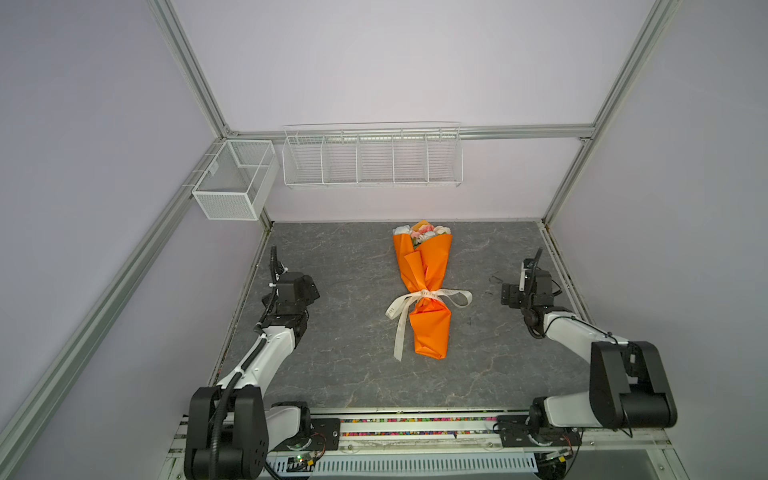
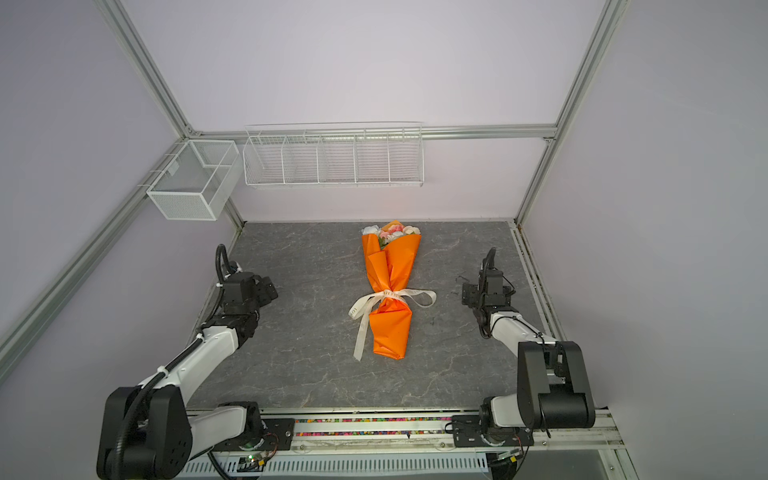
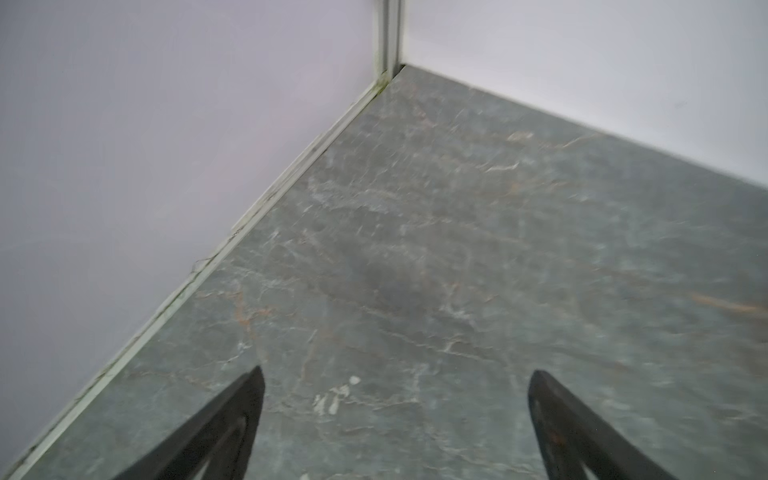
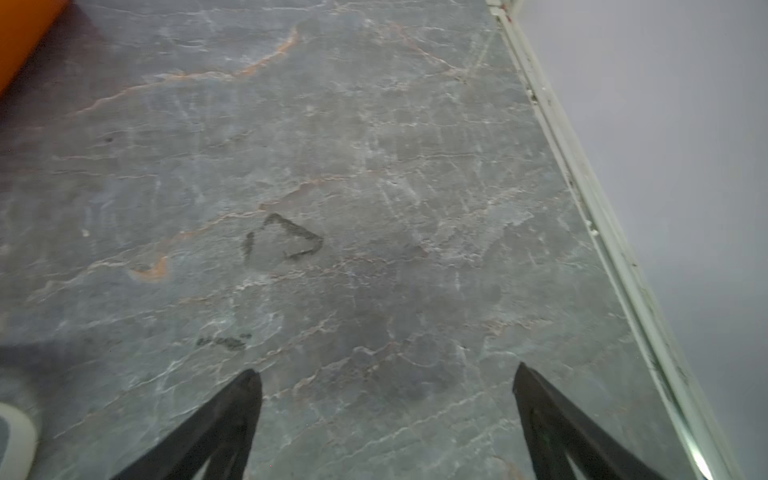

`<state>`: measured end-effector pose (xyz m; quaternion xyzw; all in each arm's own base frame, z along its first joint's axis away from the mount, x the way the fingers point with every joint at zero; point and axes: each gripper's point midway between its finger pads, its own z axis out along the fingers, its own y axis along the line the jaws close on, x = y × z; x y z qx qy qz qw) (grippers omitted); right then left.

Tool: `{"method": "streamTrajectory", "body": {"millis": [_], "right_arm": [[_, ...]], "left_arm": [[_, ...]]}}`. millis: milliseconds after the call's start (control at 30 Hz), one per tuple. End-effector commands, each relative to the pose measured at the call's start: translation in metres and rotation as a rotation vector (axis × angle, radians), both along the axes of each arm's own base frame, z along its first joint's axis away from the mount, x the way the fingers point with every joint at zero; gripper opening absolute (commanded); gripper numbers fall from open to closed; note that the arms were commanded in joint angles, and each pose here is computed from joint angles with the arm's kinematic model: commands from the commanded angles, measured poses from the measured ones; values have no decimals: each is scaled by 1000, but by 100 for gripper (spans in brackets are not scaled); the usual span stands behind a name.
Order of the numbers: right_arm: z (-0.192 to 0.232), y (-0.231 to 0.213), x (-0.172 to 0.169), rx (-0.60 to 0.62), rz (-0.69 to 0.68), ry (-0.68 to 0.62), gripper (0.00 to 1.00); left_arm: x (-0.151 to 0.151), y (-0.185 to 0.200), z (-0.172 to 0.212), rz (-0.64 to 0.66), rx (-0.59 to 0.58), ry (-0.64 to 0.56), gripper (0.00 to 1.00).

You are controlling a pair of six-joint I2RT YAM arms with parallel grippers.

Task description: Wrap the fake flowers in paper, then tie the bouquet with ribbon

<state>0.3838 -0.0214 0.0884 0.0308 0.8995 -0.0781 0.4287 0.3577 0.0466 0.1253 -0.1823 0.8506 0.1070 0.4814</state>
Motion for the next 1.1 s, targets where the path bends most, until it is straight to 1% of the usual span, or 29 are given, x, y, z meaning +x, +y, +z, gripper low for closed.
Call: {"method": "streamTrajectory", "body": {"millis": [0,67,100,167,200,233,300,333,400,467,533,567,600,633,667,700,733,767,1067], "right_arm": [[55,27,34,-9,185,-268,99],[69,25,34,-29,186,-370,96],[69,22,35,-31,181,-367,96],[60,26,28,-22,211,-261,100],[53,26,22,-3,195,-232,100],[50,23,17,19,165,-230,100],[40,35,1,36,238,-251,99],[39,35,-3,39,237,-276,98],[37,28,-5,39,196,-325,94],[31,28,0,58,206,-338,95],[20,36,5,76,256,-327,95],[11,39,6,76,271,-320,95],[6,38,7,79,268,-341,93],[7,31,9,80,228,-375,91],[10,24,10,84,195,-373,91],[6,19,11,87,165,-322,90],[2,18,11,82,149,-303,88],[4,16,11,70,140,-328,88],[4,18,11,56,139,-318,88]], "left_arm": [[16,2,1,-46,108,-101,99],[24,-8,0,-104,69,-83,99],[28,-10,2,-112,64,-108,99],[34,-11,5,-115,66,-138,99],[36,-12,7,-124,71,-163,99],[37,-13,10,-132,68,-194,99],[39,-25,12,-210,65,-257,99],[40,-26,8,-225,57,-258,99],[42,-26,-9,-243,43,-261,99],[43,-30,-9,-280,46,-302,99],[42,-25,-10,-250,28,-255,99],[44,-22,-11,-229,27,-250,99],[44,-24,-11,-244,36,-257,99],[43,-23,-12,-244,43,-272,99],[44,-23,-9,-243,49,-300,99],[44,-24,-9,-249,45,-292,99],[44,-24,-10,-250,44,-279,99],[45,-25,-11,-254,47,-274,99],[45,-27,-11,-266,54,-278,99]]}}
